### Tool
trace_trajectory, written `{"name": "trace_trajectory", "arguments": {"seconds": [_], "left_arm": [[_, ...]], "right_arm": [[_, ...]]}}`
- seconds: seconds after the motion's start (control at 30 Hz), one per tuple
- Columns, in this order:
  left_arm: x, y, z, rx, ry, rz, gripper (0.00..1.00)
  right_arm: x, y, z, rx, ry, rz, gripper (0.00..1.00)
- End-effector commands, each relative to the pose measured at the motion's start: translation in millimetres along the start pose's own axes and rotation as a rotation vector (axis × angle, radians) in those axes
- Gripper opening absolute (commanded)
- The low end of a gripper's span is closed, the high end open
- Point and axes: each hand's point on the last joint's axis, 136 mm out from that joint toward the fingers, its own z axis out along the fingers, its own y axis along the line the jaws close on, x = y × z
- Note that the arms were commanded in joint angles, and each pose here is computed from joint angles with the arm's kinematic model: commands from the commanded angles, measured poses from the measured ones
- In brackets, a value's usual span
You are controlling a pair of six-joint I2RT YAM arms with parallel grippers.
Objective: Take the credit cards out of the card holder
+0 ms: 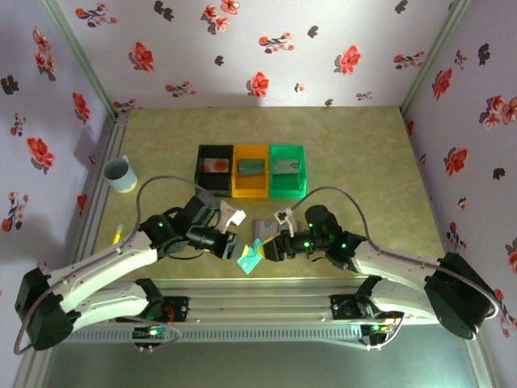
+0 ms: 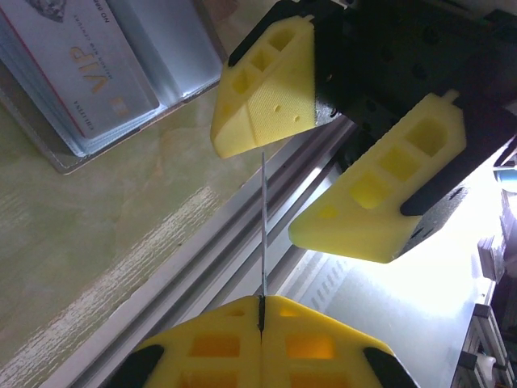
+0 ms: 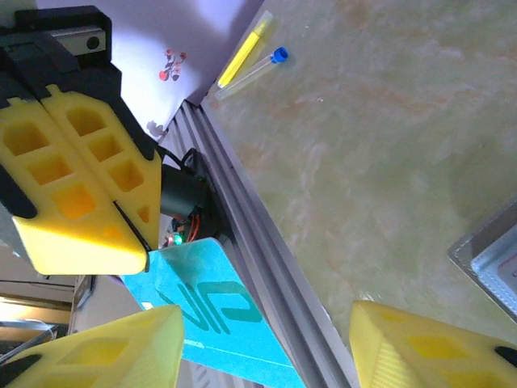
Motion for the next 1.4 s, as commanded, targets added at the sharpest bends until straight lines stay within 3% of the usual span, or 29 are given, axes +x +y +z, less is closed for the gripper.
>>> {"name": "trace_trajectory", "arguments": {"seconds": [0.0,0.67,1.37], "left_arm": [[-3.4,-10.7,-6.9,0.035,0.003,0.043,0.0],[-4.8,-15.3,-9.2,0.057,-0.004,0.068,0.0],[-9.4,-13.6,-13.1,0.055,-0.028,0.06,0.0]], "right_arm": [[1.2,10.3,0.8,-0.054,-0.006,-0.061,0.54],[9.3,16.8,1.3,-0.092,0.003,-0.073,0.27],[7.6,26.7,-6.6,-0.121,-0.03,-0.102,0.07]]}}
